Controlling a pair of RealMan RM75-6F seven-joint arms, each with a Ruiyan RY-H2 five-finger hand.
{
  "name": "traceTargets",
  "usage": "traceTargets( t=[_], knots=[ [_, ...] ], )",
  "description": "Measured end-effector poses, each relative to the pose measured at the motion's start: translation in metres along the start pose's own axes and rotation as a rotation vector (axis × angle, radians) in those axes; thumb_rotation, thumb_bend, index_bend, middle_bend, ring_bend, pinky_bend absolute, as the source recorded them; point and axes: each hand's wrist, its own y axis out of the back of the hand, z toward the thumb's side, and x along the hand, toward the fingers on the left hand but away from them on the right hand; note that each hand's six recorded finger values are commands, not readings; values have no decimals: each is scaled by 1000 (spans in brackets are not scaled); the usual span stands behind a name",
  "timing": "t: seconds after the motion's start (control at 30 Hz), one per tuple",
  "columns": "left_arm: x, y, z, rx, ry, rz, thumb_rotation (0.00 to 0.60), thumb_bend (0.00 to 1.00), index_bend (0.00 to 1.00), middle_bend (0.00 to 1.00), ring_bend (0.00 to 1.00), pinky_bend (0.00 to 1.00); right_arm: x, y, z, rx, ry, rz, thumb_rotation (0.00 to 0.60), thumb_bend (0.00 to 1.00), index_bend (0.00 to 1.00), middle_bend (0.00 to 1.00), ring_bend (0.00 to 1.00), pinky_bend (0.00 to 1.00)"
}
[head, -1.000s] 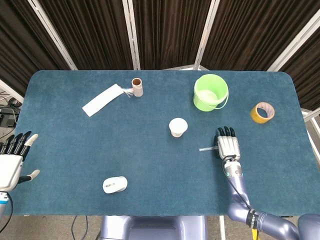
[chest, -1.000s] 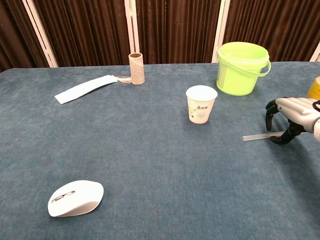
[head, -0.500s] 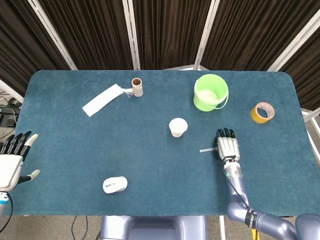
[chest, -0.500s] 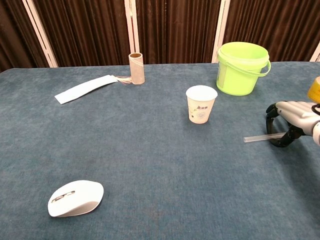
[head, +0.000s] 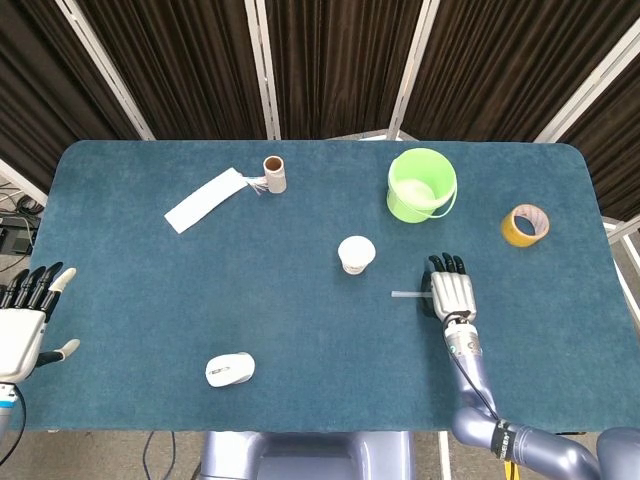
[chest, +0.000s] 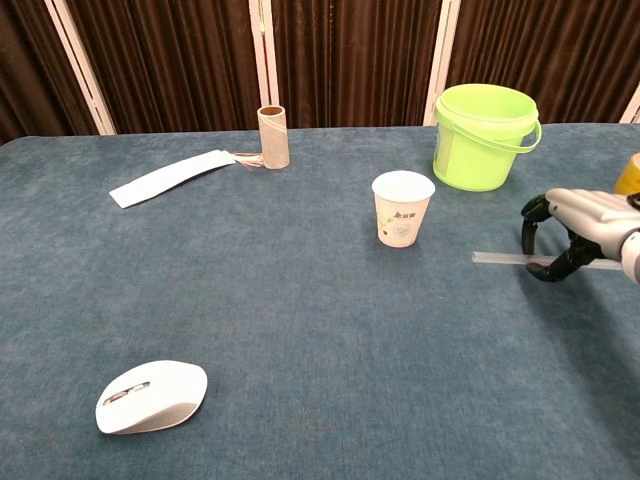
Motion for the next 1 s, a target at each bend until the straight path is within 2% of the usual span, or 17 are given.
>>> traceTargets(
  t=[0.13,0.23,0.33,0.5,0.67,0.87,1.0],
  knots=[
    [0,0,0,1,0,1,600,24,33,0,0,0,5,16,9,-66,26,-25,600,403,561,137,0,0],
    [0,0,0,2,0,1,600,26,32,0,0,0,9,34,21,-166,52,-47,600,403,566,143,0,0],
    [0,0,1,3,1,2,600,26,32,0,0,0,13,60,38,-330,83,-74,600,403,567,143,0,0],
    [-1,0,1,3,1,5,600,24,33,0,0,0,12,105,59,-693,96,-102,600,404,569,144,0,0],
    [0,0,0,4,1,8,600,24,34,0,0,0,6,117,65,-984,39,-48,600,408,573,146,0,0],
    [0,0,0,4,4,10,600,25,36,0,0,0,-4,126,80,-1289,30,-28,600,414,590,157,0,0],
    [1,0,1,5,5,11,600,26,35,0,0,0,-12,119,90,-1359,18,-22,600,413,590,159,0,0]
  ],
)
